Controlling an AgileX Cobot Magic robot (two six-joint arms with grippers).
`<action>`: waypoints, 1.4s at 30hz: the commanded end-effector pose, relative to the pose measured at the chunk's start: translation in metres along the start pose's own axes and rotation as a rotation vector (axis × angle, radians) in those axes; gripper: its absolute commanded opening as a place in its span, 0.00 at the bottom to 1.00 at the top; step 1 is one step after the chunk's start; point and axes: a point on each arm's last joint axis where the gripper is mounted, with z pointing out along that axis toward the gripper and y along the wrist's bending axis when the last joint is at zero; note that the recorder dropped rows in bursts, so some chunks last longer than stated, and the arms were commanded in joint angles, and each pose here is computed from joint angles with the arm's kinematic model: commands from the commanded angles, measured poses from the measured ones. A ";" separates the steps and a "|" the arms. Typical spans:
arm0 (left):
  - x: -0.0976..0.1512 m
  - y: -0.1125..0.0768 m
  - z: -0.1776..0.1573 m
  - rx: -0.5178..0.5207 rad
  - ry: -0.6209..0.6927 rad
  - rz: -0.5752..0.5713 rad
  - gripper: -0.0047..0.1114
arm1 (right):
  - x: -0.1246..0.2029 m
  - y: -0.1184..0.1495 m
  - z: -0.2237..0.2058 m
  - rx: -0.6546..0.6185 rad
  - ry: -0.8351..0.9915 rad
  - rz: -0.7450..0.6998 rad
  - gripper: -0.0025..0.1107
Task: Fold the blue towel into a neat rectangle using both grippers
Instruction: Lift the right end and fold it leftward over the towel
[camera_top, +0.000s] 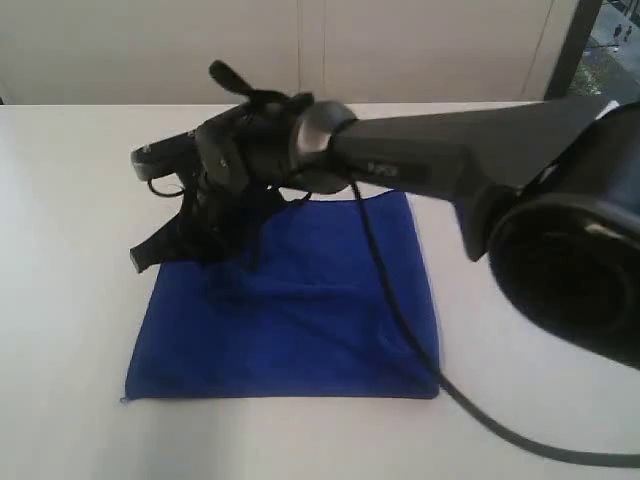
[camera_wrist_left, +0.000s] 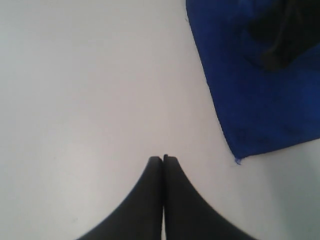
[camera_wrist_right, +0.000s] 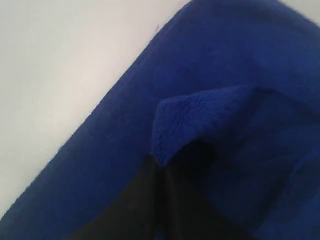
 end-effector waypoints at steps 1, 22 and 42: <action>0.001 -0.001 -0.002 0.005 -0.003 -0.003 0.04 | -0.006 0.014 0.018 -0.015 -0.016 -0.022 0.02; 0.001 -0.001 -0.002 0.005 -0.003 -0.003 0.04 | -0.020 0.032 0.019 -0.117 -0.149 0.018 0.02; 0.001 -0.001 -0.002 0.005 -0.003 -0.003 0.04 | -0.034 0.036 -0.017 -0.144 -0.197 0.028 0.48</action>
